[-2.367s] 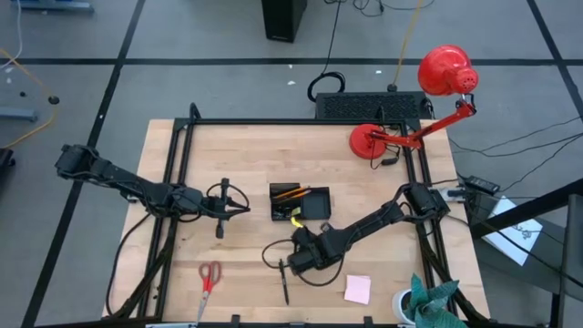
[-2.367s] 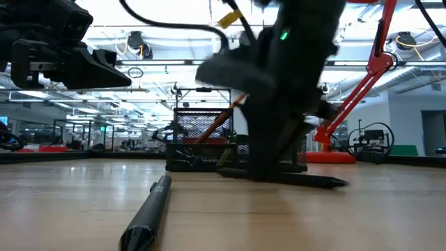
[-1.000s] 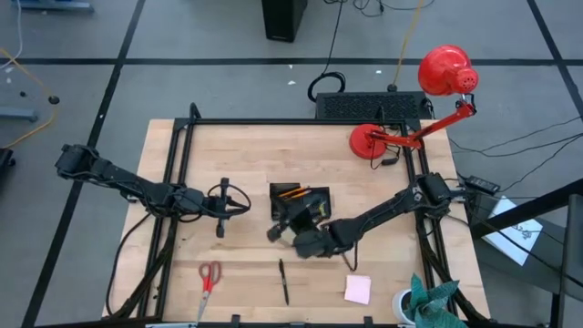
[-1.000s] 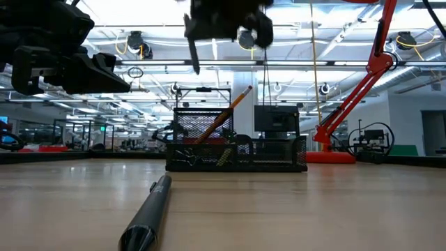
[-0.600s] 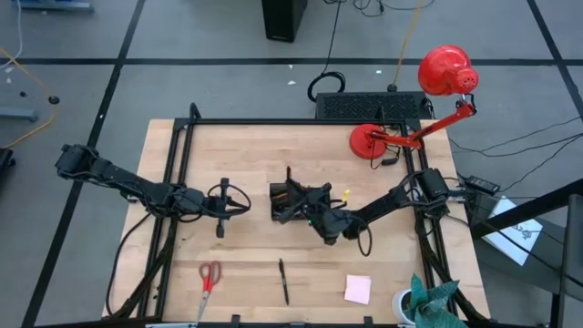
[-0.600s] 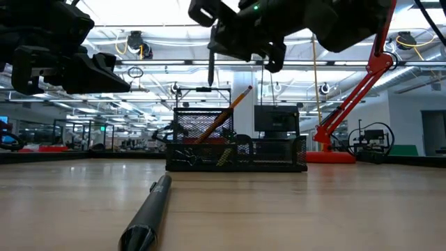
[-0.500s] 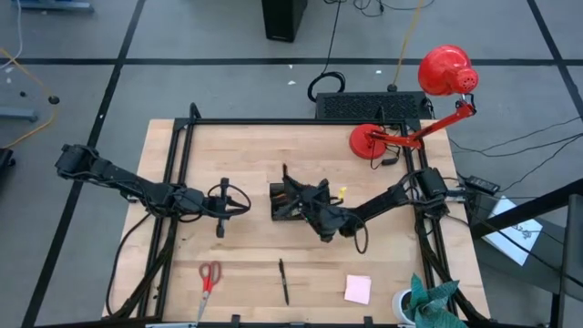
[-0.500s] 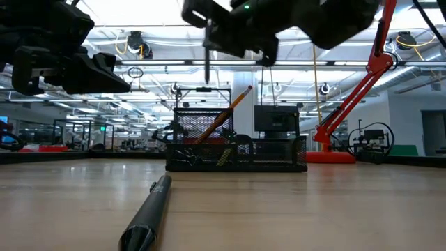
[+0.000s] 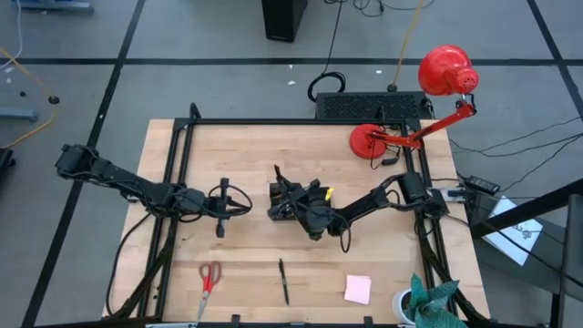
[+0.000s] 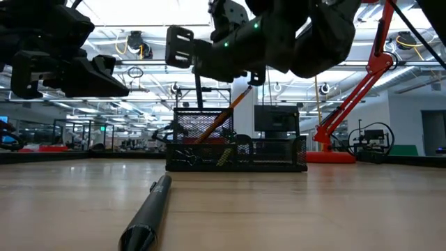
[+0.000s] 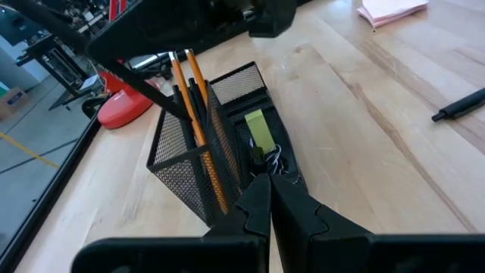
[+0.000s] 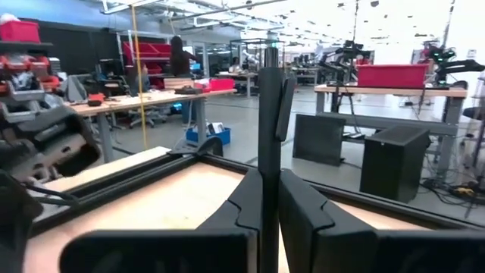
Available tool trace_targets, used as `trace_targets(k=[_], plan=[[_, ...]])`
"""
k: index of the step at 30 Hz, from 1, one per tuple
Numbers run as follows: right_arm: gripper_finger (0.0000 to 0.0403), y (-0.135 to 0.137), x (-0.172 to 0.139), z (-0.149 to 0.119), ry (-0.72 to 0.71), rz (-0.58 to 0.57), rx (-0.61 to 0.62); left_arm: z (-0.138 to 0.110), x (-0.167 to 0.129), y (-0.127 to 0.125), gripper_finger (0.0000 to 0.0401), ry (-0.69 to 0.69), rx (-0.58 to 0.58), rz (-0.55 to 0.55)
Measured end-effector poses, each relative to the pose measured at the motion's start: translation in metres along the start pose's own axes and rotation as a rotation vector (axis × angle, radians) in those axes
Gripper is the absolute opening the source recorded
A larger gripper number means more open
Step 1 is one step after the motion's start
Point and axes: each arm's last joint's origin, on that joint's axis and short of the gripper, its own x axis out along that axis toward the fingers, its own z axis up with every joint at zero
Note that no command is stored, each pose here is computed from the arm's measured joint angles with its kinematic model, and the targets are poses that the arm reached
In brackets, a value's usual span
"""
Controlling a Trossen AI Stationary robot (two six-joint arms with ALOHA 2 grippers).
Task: Pick and place office supplies into organizer
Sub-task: Put the black pen into the desk organizer
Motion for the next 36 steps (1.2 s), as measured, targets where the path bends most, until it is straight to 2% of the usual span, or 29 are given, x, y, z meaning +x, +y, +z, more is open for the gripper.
trace_targets(k=[13, 20, 29, 36], plan=[[0.0013, 0.0, 0.002, -0.011, 0.06, -0.01, -0.038, 0.0, 0.0, 0.0, 0.0019, -0.003, -0.005, 0.001], [0.0013, 0.0, 0.009, -0.012, 0.061, 0.099, -0.025, 0.001, 0.0, 0.0, 0.0019, -0.007, -0.009, 0.002], [0.0014, -0.002, 0.014, -0.013, 0.064, 0.117, -0.03, 0.001, 0.0, 0.0, 0.0019, -0.009, -0.009, 0.003], [0.0095, -0.002, 0.014, -0.013, 0.066, 0.115, -0.007, 0.001, 0.0, 0.0, 0.0019, -0.009, -0.003, 0.002]])
